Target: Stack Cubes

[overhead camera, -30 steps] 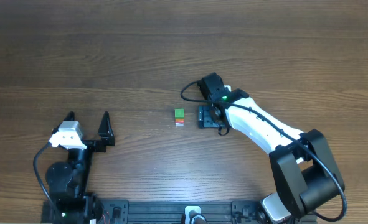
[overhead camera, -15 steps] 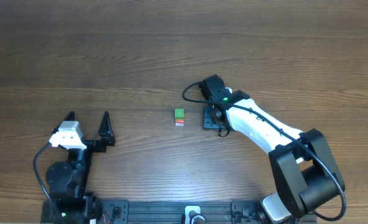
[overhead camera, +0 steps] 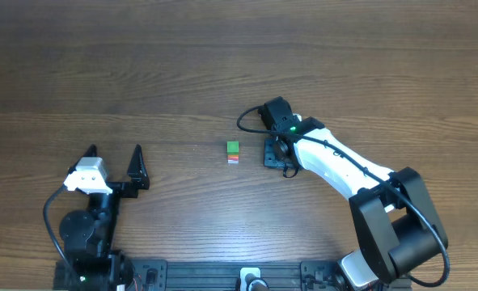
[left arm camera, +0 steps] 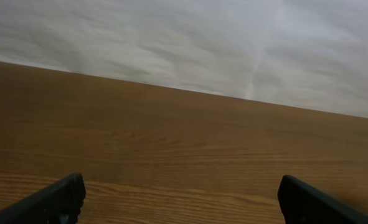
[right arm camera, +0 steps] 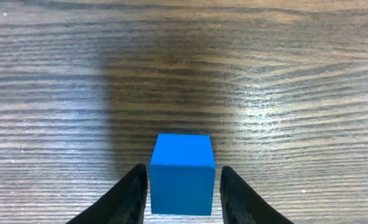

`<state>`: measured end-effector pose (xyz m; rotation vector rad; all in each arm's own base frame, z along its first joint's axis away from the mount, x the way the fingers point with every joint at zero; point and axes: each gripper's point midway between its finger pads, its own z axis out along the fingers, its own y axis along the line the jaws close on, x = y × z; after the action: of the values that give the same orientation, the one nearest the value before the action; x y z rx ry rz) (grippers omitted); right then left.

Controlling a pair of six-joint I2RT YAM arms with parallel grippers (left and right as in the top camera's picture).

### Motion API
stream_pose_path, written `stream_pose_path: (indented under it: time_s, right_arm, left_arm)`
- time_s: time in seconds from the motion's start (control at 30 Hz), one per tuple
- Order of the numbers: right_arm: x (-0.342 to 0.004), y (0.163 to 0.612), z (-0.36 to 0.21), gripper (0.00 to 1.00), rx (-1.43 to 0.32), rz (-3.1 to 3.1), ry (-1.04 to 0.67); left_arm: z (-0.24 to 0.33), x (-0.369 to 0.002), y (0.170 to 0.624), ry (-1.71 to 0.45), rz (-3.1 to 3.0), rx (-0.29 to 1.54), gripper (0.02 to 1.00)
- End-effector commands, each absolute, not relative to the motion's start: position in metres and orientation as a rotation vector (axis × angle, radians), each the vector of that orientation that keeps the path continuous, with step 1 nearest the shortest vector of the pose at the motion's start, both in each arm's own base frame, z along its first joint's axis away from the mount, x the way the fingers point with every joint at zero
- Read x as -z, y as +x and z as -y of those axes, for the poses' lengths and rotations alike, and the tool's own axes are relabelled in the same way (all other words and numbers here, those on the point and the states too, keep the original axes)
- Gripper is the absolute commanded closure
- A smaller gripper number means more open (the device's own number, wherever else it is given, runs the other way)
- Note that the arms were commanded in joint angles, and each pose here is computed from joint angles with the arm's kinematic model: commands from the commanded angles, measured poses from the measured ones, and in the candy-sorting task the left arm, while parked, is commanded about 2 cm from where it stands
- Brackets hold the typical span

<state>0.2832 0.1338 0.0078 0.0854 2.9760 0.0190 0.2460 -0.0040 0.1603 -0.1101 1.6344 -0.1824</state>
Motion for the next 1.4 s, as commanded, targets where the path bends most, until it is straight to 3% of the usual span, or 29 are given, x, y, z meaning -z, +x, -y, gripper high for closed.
stream_pose_path:
  time_s: [0.03, 0.8, 1.2, 1.4]
  right_arm:
    - [-0.002, 0.281, -0.130, 0.654, -0.010, -2.987, 0.106]
    - [-0.011, 0.289, -0.134, 0.855, -0.037, -2.954, 0.106]
    - [-0.122, 0.291, -0.163, 0.969, -0.010, -2.815, 0.026]
    - [-0.159, 0.281, -0.199, 0.991, -0.037, -2.779, -0.042]
  left_arm:
    - [0.004, -0.159, 0.246, -0.097, -1.634, 0.172, 0.018]
    - [0.004, -0.159, 0.246, -0.097, -1.634, 0.172, 0.018]
    - [0.004, -0.159, 0.246, -0.097, -1.634, 0.172, 0.020]
    - [0.004, -0.159, 0.246, -0.097, -1.634, 0.172, 0.018]
